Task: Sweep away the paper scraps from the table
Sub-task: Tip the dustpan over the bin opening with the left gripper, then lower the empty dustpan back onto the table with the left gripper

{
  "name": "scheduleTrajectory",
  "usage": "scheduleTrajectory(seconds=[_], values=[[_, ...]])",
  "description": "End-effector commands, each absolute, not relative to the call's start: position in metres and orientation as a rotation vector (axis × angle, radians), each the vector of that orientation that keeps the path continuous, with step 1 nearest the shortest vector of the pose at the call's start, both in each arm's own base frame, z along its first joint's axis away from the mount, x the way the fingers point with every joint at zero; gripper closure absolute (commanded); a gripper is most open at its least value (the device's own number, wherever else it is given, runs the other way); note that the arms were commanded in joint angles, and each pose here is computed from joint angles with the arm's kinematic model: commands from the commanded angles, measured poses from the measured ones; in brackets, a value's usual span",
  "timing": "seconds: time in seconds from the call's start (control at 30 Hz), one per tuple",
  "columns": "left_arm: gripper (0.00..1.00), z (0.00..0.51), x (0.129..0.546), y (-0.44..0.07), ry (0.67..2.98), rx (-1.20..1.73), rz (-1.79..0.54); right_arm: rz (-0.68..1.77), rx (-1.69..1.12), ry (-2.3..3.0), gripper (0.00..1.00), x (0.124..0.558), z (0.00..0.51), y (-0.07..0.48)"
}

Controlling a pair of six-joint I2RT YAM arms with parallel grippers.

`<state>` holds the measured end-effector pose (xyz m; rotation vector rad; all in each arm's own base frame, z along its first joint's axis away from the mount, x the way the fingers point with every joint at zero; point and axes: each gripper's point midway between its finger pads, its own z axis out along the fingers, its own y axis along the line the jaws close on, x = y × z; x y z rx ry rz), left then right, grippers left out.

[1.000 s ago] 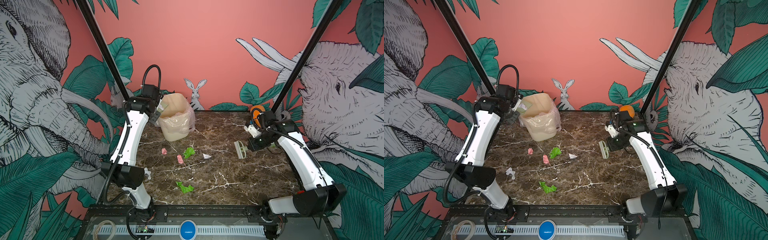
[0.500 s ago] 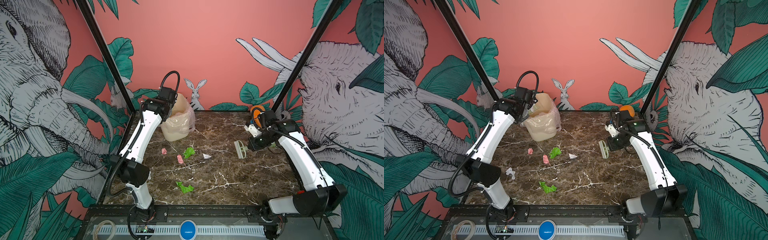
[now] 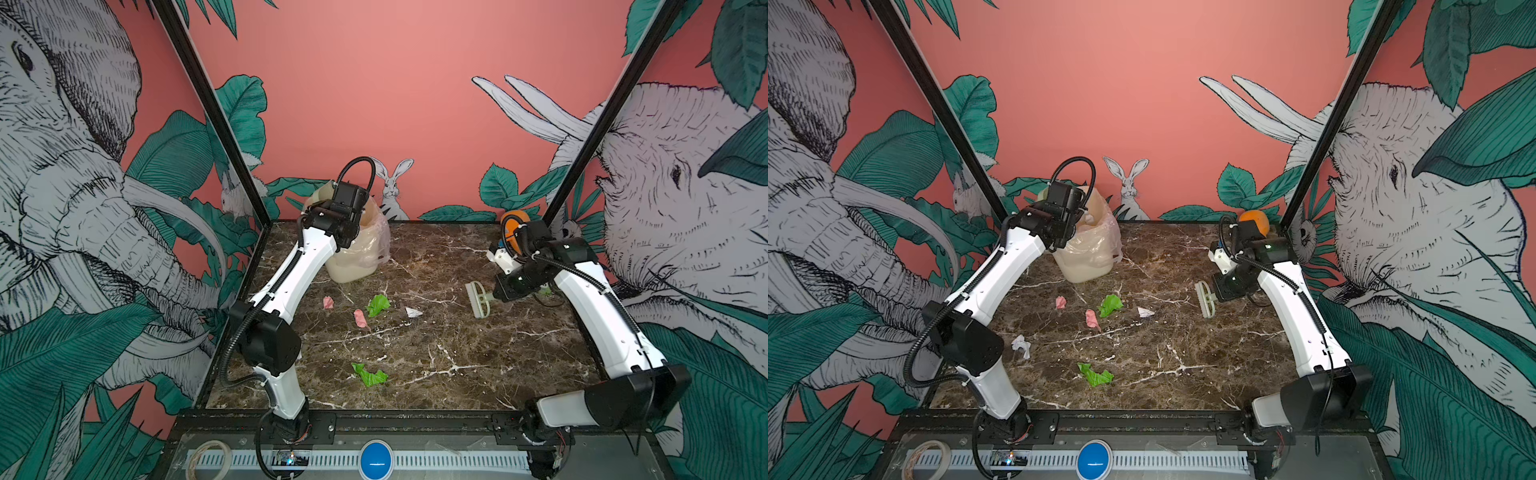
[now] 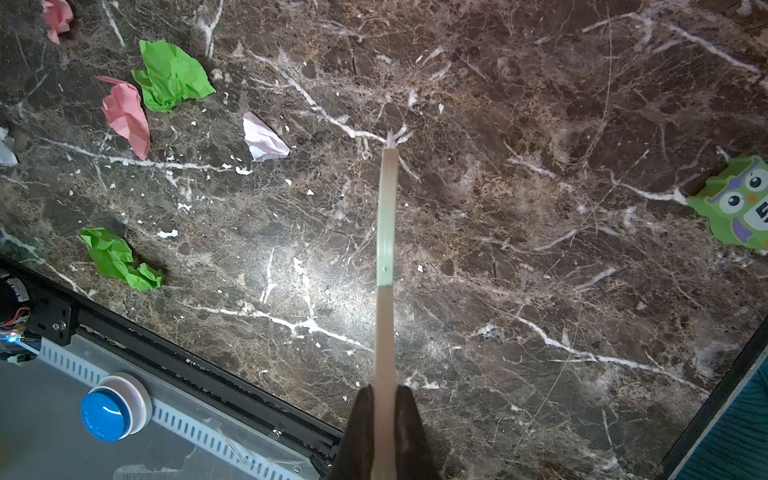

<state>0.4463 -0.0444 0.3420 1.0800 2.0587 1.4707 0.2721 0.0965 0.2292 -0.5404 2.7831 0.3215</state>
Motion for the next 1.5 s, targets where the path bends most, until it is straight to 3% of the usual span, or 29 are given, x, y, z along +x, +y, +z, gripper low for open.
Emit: scheduleTrajectory(seconds=[0.0, 0.27, 0.57, 1.0, 1.47], values=[[0.98, 0.368, 0.441, -0.040, 2.013, 0.993, 1.506, 0.351, -0.535, 2.767, 1.00, 0.270, 0.232, 0.099], [0.97, 0.376, 0.431, -0.043, 2.027, 0.917, 1.380, 0.385, -0.514, 2.758, 1.00, 0.265, 0.231, 0.101], [0.96, 0.391, 0.399, -0.068, 2.073, 0.786, 0.928, 0.459, -0.491, 2.746, 1.00, 0.265, 0.228, 0.118], [0.94, 0.335, 0.301, -0.138, 2.170, 0.853, 0.193, 0.770, -0.508, 2.683, 1.00, 0.278, 0.199, 0.227], [0.90, 0.293, 0.269, -0.167, 2.240, 0.869, -0.131, 0.916, -0.369, 2.737, 1.00, 0.303, 0.154, 0.269]])
